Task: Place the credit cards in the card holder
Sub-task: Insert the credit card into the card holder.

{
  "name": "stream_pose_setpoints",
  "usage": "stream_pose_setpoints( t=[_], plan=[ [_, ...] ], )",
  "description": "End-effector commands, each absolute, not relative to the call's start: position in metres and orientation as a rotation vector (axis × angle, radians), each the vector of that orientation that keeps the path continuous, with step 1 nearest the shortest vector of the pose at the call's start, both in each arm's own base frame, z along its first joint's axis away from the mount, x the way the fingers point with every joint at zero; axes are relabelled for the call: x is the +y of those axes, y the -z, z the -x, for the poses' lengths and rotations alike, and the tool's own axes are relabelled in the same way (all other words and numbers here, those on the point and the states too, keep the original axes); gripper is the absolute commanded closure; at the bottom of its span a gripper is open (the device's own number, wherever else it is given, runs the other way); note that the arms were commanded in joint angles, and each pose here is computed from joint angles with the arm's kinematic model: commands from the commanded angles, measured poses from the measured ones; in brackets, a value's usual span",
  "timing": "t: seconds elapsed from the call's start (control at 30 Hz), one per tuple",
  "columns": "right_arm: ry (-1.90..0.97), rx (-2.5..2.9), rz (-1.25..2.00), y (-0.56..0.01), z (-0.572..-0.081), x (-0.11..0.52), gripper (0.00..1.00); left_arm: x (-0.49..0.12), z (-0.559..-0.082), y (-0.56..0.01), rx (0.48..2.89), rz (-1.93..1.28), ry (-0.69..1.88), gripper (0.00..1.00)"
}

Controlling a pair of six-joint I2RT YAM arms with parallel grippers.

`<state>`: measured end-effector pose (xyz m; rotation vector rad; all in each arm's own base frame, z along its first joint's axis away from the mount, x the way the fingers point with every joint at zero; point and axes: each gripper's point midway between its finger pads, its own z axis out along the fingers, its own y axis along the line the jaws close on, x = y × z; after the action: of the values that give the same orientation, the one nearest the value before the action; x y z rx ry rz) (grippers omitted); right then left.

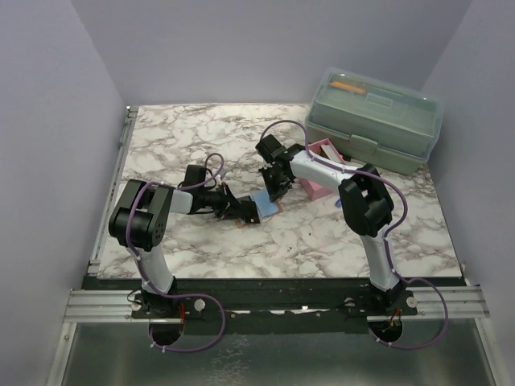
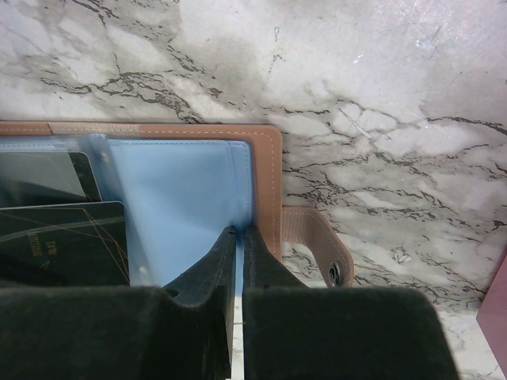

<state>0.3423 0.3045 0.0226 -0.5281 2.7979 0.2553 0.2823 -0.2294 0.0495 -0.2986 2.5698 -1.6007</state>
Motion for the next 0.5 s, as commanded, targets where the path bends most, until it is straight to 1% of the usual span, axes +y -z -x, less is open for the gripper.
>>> stream_pose_setpoints(
  t=[0.0, 0.47],
  plan=[
    [-0.189, 2.925, 0.551, 0.0195, -0.3193, 0.2927, 0.95, -0.2335, -0.2833, -0.0463, 2.573, 0.273, 1.629, 1.00],
    [-0.185, 2.922, 0.565, 0.0198, -0.3198, 0.2918, 0.95, -0.2401, -0.2864, -0.0431, 2.573, 0.238, 1.620, 1.00]
  ],
)
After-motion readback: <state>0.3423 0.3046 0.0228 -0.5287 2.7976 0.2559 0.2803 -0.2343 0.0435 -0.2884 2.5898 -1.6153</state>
